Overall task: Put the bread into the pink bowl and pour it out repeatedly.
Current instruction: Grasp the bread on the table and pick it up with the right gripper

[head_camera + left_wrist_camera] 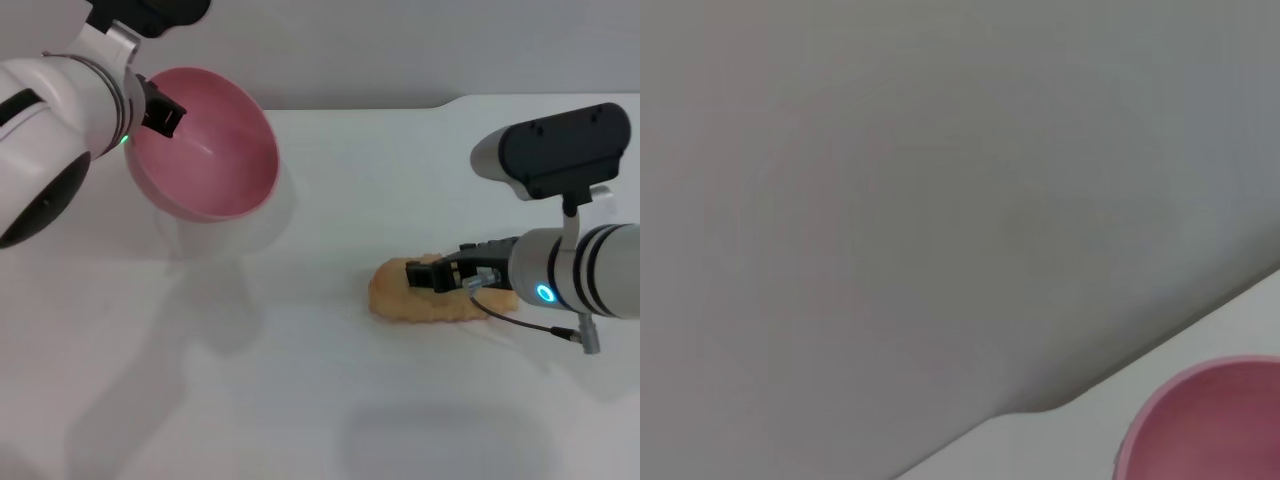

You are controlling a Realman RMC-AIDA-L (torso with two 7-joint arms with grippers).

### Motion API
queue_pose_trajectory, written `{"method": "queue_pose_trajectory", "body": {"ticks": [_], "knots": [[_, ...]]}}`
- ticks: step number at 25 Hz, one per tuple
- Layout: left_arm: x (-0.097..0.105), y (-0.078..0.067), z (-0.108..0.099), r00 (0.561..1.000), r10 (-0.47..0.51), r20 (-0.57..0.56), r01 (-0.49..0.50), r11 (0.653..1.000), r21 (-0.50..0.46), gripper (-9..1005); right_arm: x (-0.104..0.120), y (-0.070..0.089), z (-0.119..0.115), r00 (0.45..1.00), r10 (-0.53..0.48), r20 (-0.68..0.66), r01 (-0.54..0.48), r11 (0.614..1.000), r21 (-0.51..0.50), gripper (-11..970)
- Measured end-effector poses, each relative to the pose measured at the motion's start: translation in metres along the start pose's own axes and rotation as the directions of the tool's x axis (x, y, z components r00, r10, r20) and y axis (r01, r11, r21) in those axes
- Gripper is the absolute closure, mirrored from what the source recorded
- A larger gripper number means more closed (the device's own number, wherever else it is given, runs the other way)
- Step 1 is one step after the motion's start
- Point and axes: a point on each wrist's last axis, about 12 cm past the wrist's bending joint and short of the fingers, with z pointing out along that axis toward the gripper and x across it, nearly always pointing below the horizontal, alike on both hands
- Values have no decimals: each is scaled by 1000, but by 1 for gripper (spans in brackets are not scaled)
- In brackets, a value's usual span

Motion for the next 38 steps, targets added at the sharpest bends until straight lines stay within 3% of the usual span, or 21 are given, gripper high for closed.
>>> {"method": "queue_pose_trajectory", "body": {"ticks": [19,23,38], "knots": [[-8,-9,-5,1000,24,14,-25,1000,17,932,12,-2,26,997,12,-71,-13,1000,-18,209],[-9,-10,-5,1000,25,15,-25,1000,18,932,13,-6,28,997,13,-82,-13,1000,-9,288],[-8,-11,-3,999,29,16,-30,999,19,931,-3,-10,17,999,-42,-27,42,999,9,406]]}}
